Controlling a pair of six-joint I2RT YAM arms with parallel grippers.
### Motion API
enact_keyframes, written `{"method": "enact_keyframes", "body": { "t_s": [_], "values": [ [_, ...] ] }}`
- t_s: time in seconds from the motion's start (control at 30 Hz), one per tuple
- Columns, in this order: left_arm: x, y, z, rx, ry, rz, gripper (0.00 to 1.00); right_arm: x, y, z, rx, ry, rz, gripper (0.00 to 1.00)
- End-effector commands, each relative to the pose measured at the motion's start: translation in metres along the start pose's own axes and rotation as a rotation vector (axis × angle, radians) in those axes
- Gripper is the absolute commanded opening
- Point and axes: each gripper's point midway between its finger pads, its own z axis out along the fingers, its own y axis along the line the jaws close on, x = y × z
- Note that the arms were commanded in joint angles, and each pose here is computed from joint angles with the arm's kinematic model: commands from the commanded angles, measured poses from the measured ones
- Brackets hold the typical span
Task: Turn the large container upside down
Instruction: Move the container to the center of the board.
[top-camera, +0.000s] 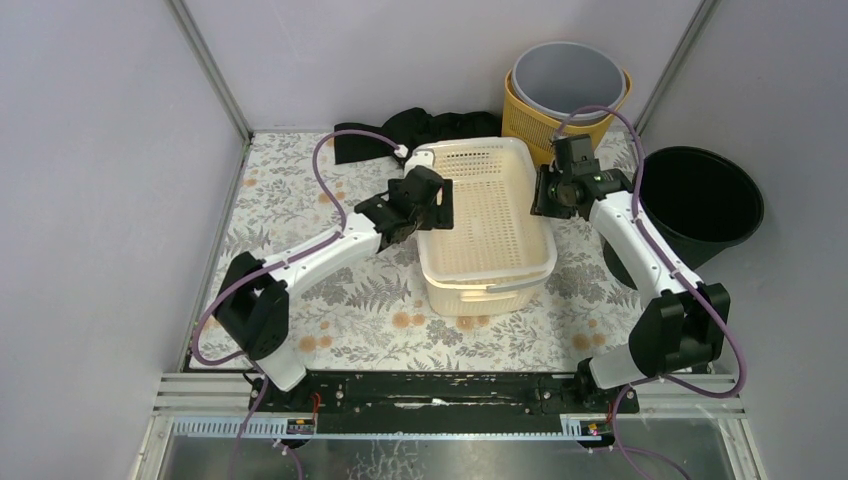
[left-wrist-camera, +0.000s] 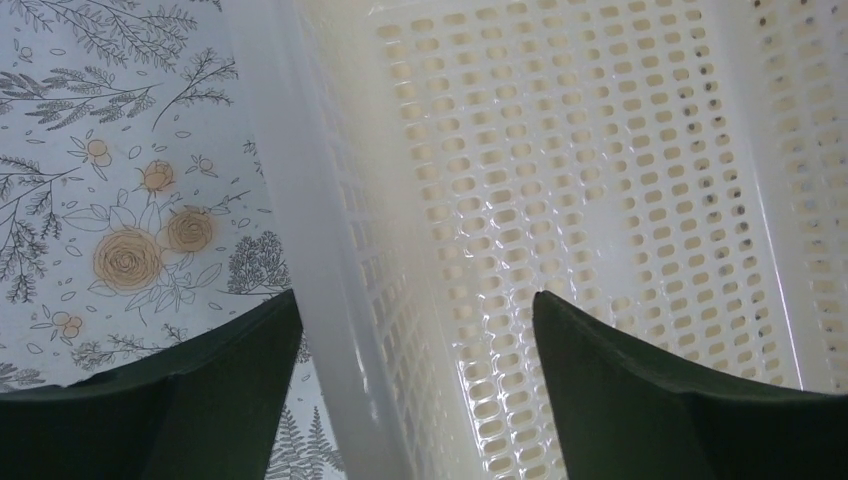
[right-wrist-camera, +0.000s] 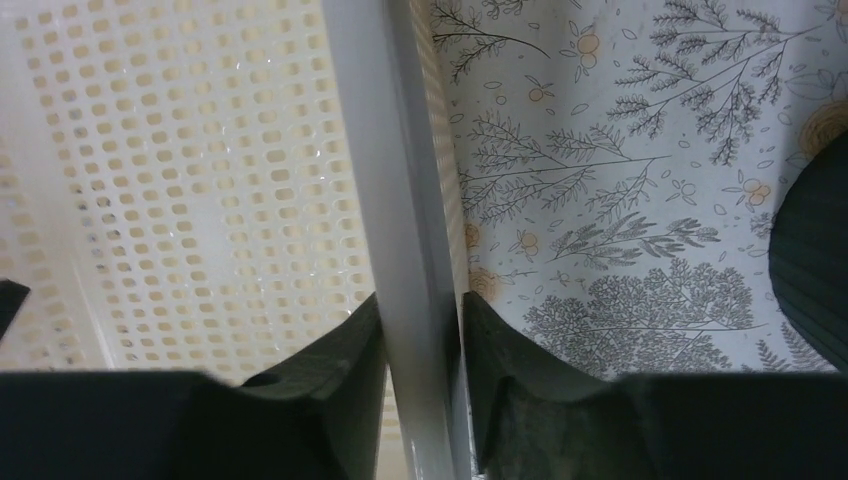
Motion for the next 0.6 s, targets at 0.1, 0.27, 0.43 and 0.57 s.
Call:
{"method": "enact_keyframes", "body": {
  "t_s": [0.1,0.27,0.43,0.57],
  "values": [
    [-0.022,0.018,-0.027,-0.028,-0.025,-0.010,1.00,-0.013,0.002,-0.004,-0.052,-0.009,0.053,0.65],
    [-0.036,0.036,-0.055,-0.027,-0.067,-0.052,1.00,-0.008,0.002,-0.012,-0.051,0.013,0.074,0.86],
    [-0.036,0.036,-0.079,0.025,-0.089,-0.083,1.00,-0.026,0.001,-0.043,-0.047,-0.078,0.089,0.99],
    [-0.033,0.035,-0.093,0.068,-0.106,-0.106,1.00,-0.035,0.002,-0.068,-0.061,-0.137,0.096,0.99]
  ]
}}
